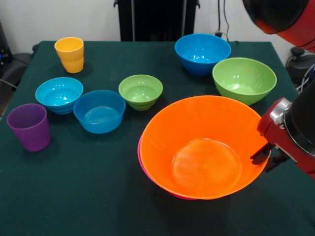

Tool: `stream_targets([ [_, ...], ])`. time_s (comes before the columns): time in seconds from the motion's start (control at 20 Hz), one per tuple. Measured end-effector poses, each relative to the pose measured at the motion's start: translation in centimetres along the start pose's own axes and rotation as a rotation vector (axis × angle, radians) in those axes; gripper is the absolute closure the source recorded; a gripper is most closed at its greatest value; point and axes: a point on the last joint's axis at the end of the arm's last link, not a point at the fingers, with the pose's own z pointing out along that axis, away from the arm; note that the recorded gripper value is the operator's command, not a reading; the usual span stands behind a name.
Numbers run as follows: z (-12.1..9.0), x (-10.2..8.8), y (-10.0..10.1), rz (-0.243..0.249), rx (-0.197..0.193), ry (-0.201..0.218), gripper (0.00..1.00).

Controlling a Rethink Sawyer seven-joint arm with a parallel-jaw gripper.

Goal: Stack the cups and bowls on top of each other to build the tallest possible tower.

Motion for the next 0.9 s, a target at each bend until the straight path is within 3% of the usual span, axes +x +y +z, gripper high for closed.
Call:
stream_targets([
  [0.4, -0.2, 0.9, -0.1, -0.006, 0.009, -0.005, 1.00],
  [0.9, 0.9, -1.1, -3.5, 0.036, 0.036, 0.011, 1.00],
])
